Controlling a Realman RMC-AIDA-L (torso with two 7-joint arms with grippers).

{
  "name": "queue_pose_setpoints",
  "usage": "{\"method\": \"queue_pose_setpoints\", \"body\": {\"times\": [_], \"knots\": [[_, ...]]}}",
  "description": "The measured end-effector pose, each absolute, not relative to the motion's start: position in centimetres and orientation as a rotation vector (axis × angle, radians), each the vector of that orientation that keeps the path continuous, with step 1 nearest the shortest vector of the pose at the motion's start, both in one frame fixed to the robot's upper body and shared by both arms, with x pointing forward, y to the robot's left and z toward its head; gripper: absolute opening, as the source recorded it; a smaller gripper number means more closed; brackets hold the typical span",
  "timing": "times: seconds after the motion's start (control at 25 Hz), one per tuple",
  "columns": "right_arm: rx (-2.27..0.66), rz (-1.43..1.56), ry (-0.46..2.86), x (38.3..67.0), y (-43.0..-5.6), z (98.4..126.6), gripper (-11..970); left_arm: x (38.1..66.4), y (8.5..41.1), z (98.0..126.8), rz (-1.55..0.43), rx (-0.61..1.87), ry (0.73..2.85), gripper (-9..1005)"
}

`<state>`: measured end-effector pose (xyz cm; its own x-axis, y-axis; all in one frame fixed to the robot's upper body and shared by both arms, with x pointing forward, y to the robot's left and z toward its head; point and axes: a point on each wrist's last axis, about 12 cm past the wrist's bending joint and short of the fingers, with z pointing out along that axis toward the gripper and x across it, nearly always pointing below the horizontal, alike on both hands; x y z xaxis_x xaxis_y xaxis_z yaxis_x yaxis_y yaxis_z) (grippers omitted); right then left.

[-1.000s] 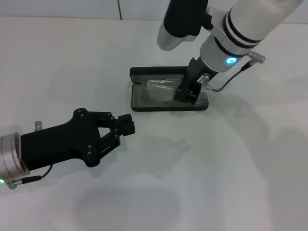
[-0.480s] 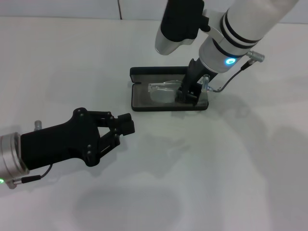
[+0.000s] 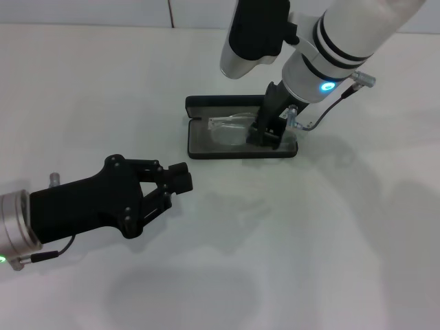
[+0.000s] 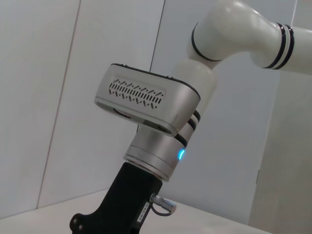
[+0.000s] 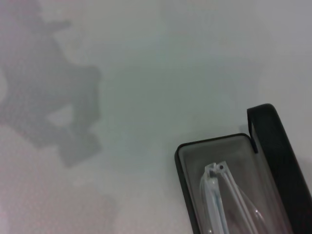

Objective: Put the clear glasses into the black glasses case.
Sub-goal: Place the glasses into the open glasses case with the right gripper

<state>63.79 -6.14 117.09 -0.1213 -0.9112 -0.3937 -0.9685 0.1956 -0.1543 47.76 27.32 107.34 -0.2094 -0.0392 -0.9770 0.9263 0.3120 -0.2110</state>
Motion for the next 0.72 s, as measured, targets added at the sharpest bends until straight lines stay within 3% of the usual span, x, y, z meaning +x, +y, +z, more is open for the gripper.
{"method": "queue_pose_setpoints", "body": {"times": [0.44, 0.64, 0.72], "knots": [[-1.736, 0.201, 2.07, 63.93, -6.12, 117.06, 125, 47.74, 27.35, 107.31, -1.114, 0.858, 1.492, 112], [-1.741, 0.198, 2.065, 63.91, -6.1, 117.05, 263, 47.74, 27.37, 107.3, -1.113, 0.858, 1.492, 111], [-1.739, 0.199, 2.057, 63.88, -6.05, 117.11, 263, 47.74, 27.37, 107.3, -1.113, 0.858, 1.492, 111]]}}
